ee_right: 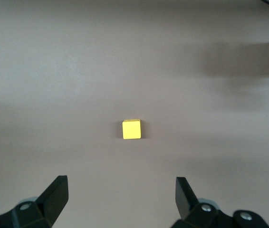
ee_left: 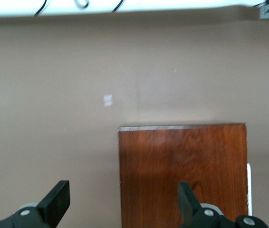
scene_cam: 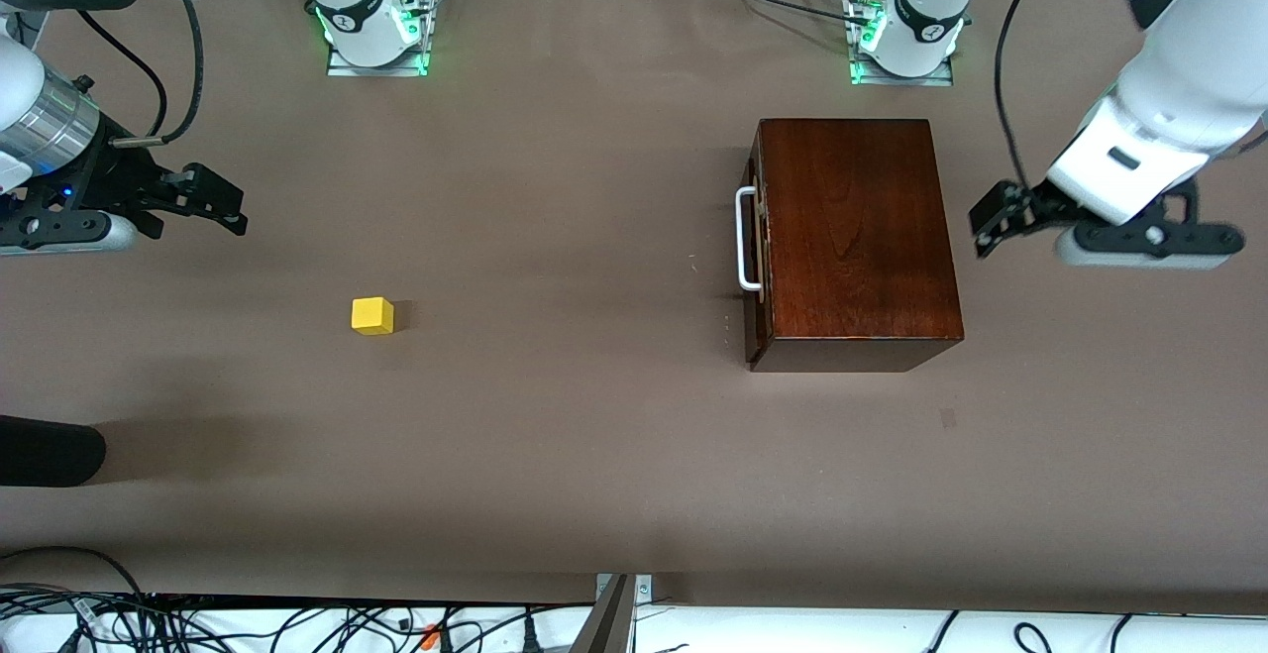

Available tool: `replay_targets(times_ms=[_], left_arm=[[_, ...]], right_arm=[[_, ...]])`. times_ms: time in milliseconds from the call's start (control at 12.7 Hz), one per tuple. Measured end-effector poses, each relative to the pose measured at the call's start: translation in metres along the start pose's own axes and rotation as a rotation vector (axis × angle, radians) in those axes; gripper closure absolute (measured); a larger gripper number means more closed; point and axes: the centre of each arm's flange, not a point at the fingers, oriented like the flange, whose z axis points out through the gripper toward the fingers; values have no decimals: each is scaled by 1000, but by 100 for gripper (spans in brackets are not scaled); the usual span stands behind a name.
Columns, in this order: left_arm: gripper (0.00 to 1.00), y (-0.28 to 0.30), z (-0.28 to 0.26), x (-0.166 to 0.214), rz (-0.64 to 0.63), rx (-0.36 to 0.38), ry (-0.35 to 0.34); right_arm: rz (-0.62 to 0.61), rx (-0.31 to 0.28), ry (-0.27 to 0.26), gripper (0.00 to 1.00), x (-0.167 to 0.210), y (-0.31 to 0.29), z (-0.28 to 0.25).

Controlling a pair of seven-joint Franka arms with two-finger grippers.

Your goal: Open drawer, take yellow block, close drawer

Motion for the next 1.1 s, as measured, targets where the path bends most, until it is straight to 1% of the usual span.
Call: replay_targets(times_ms=[393,550,628,943,1100], left_arm=[[0,1,0,-7,-3,10,-38],[0,-4,-1,-8,-22,-8,-51],[0,-10,-4,-10,-34,-22,-55],[0,-64,-7,-18,0,-24,-70],[0,-73,-2,-21,1,-29,-82]], right_arm=[[0,0,0,0,0,0,0],[0,0,0,0,0,0,0],[0,0,0,0,0,0,0],[0,0,0,0,0,0,0],[0,0,0,0,0,0,0]])
